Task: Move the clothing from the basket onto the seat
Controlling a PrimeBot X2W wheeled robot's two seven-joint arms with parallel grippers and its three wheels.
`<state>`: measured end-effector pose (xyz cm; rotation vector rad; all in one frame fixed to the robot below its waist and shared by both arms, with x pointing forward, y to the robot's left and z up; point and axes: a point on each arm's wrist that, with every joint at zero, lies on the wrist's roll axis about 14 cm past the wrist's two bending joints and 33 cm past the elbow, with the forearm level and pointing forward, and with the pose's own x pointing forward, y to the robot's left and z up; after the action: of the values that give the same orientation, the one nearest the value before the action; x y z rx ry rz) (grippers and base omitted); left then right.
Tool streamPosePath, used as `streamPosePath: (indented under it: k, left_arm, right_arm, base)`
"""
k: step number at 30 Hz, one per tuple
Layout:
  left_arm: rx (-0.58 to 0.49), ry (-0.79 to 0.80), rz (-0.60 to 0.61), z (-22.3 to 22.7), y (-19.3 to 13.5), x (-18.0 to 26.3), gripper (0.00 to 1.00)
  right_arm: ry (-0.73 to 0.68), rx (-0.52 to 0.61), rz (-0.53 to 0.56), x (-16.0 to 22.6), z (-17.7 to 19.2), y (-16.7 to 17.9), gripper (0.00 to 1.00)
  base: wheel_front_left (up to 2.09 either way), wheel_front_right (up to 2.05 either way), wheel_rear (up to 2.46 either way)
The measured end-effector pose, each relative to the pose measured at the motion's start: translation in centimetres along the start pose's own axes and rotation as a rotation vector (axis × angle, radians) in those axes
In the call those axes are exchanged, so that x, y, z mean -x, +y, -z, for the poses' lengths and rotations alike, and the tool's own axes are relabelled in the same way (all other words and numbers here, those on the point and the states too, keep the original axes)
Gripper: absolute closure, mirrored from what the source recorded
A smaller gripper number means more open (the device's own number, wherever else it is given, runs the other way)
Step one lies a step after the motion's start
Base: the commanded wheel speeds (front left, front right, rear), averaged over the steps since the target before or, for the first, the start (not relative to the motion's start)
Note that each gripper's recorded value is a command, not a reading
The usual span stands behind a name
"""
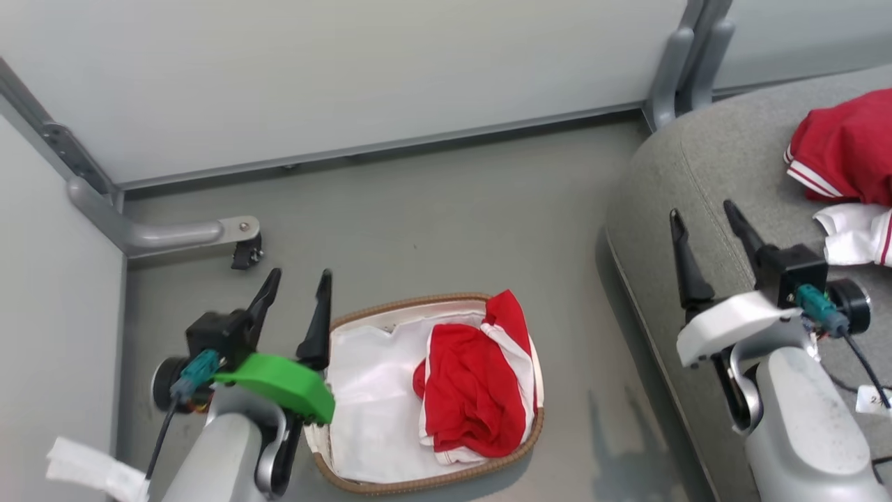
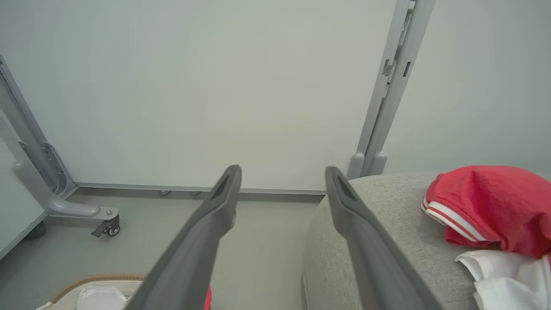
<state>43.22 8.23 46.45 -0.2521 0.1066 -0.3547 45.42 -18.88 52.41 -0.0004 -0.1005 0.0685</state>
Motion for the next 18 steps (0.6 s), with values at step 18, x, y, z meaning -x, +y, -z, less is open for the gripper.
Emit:
streamPosePath:
  k: [18]
  left_arm:
    - [0.01,-0.041,-0.286,0.4,5.9,8.6,0.0]
  right_arm:
    - [0.054,-0.068,-0.035,4.8,1.6,2.7,0.0]
  base:
    - [0.0,0.0,0.0]
